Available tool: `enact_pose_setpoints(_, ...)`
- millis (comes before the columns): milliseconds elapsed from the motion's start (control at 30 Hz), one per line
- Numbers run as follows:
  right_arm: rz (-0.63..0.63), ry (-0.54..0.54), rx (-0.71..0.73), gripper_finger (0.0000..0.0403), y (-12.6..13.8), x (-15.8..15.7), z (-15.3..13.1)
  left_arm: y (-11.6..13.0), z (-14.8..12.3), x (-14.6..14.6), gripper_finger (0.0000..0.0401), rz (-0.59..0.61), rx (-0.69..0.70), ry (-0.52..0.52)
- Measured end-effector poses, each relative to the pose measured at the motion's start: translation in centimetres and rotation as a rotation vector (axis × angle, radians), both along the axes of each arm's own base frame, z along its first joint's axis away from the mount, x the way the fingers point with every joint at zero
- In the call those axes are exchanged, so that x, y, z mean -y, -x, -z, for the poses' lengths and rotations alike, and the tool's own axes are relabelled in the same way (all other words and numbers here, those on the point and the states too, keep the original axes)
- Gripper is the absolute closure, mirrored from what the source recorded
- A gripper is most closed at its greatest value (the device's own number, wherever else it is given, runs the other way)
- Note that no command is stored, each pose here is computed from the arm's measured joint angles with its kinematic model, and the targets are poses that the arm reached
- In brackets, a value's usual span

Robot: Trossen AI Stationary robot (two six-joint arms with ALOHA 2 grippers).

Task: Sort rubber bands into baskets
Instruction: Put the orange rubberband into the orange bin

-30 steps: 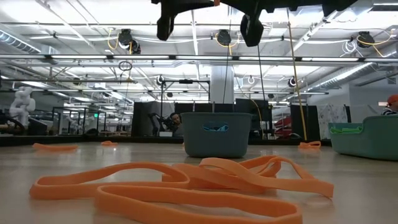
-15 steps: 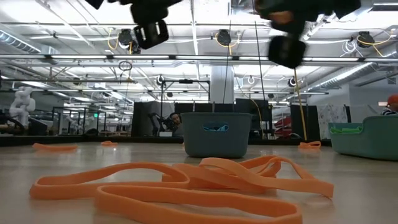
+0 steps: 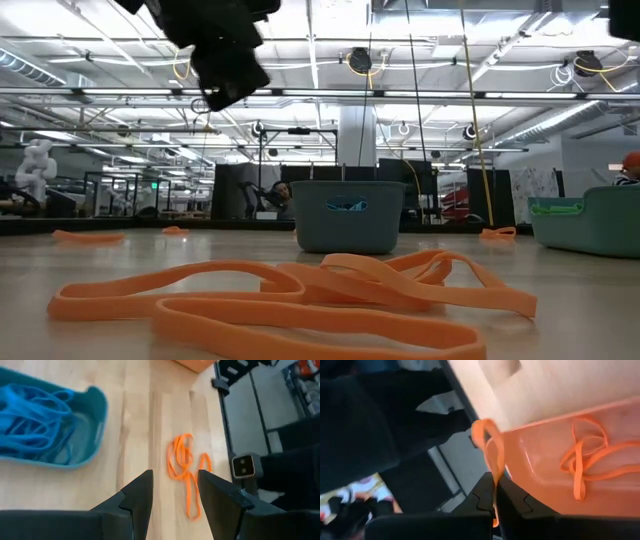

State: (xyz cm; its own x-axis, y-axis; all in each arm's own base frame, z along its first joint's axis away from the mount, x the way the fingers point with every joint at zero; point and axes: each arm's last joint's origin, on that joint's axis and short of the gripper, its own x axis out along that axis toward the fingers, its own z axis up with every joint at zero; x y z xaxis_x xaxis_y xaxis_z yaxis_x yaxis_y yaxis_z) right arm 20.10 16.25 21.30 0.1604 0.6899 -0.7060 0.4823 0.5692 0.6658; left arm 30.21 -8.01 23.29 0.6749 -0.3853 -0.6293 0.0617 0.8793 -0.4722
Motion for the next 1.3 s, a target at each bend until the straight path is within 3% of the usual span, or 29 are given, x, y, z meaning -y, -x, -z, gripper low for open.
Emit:
enact_pose_setpoints(267,0.097,0.102,-0.050,0.0386,2.0,-2.0,0.5,-2.0,2.8,1.7,0.0239,0.066,0.021,0.018)
enact_pose_setpoints(600,0.107,0.189,-0.164,0.0361,3.7,-2.4,1.1,-2.6,2.5,2.2,0.0239,0.077,0.105,0.037)
enact_pose_setpoints(667,0.116,0.222,-0.156,0.0351,3.8,-2.2,1.3,-2.6,2.5,2.5,0.0239,0.085,0.129,0.002)
enact_pose_setpoints(900,0.100,0.289,-0.179,0.0295,3.8,-1.4,1.6,-3.2,3.7,2.6,0.0239,0.180,0.234,-0.275)
enact_pose_setpoints(1133,0.135,0.223,-0.200,0.0255,3.5,-1.7,1.3,-3.7,6.6,3.6,0.0239,0.266,0.183,-0.300)
enact_pose_setpoints(1300,0.154,0.187,-0.180,0.0254,3.2,-2.0,1.1,-3.8,8.5,5.6,0.0239,0.423,0.244,-0.380)
